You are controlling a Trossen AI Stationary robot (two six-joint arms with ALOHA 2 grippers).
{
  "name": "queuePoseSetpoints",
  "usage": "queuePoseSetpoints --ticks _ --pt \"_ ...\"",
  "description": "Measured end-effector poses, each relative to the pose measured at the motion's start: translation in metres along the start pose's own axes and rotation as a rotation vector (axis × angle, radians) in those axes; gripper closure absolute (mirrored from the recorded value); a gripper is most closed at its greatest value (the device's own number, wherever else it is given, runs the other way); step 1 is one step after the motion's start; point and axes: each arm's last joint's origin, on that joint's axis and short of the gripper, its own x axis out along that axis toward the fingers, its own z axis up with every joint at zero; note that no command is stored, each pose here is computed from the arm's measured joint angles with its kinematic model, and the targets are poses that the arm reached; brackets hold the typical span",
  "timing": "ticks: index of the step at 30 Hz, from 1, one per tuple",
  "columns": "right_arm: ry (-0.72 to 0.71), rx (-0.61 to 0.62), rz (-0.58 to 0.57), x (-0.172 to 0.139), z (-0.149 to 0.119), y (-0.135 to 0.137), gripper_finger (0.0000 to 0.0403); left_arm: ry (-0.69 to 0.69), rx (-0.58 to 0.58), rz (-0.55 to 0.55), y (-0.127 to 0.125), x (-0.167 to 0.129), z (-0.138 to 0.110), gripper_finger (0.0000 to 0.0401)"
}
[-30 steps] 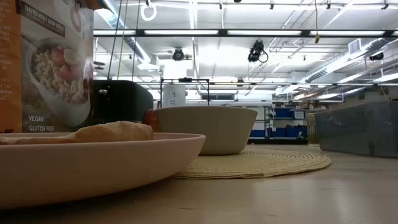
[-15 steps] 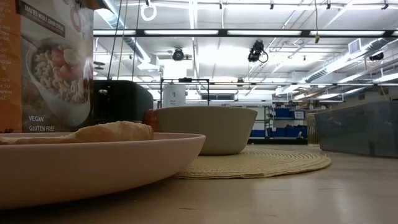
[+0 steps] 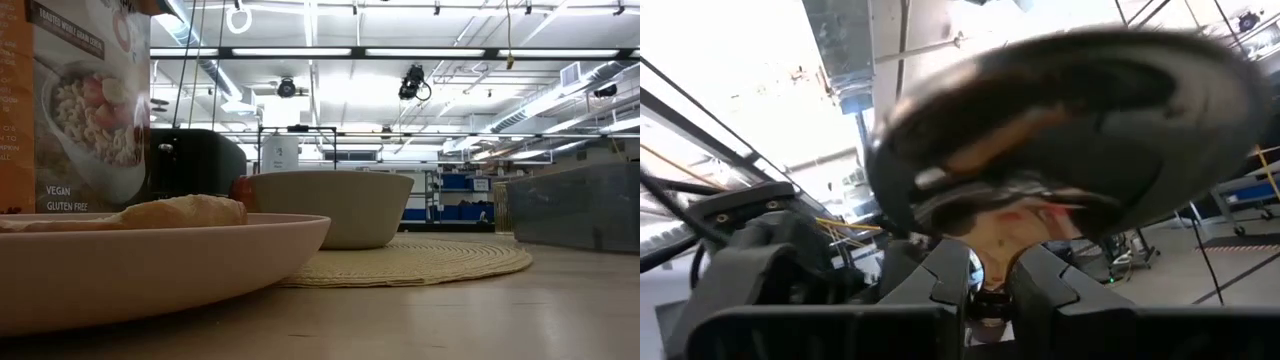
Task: Arrange a breakfast setting
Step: Put the purple spoon to the right of the gray bowl on the yellow placemat
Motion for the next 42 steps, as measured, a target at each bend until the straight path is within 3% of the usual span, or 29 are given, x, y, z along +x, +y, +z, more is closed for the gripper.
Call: queuePoseSetpoints --ticks 4,10,16,20,25,29,33,42 --pt "0.003 0.005 0.005 0.000 0.000 0.000 0.0351 0.014 -0.020 -0.005 0.000 0.000 -0.001 0.0315" --pt "0.057 0.053 -0.039 -0.003 0.001 -0.007 0.0351 0.065 -0.019 -0.095 -0.007 -0.011 -0.004 0.0238" --pt "0.275 0.066 -0.151 -0.020 0.000 -0.007 0.0351 0.161 -0.206 -0.250 0.001 -0.051 -0.013 0.0161" --pt "0.498 0.128 -0.264 -0.037 -0.011 -0.008 0.0351 0.225 -0.399 -0.389 0.010 -0.086 -0.021 0.0145" --pt "0.843 0.210 -0.401 -0.060 -0.043 -0.006 0.0351 0.304 -0.570 -0.462 0.014 -0.124 -0.023 0.0147" --pt "1.107 0.290 -0.507 -0.079 -0.077 -0.001 0.0351 0.327 -0.626 -0.490 0.010 -0.148 -0.017 0.0153" --pt "1.314 0.381 -0.625 -0.096 -0.110 0.005 0.0351 0.340 -0.593 -0.503 0.004 -0.169 -0.012 0.0156" --pt "1.529 0.594 -0.924 -0.136 -0.199 0.009 0.0351 0.283 -0.485 -0.588 0.009 -0.219 -0.014 0.0157"
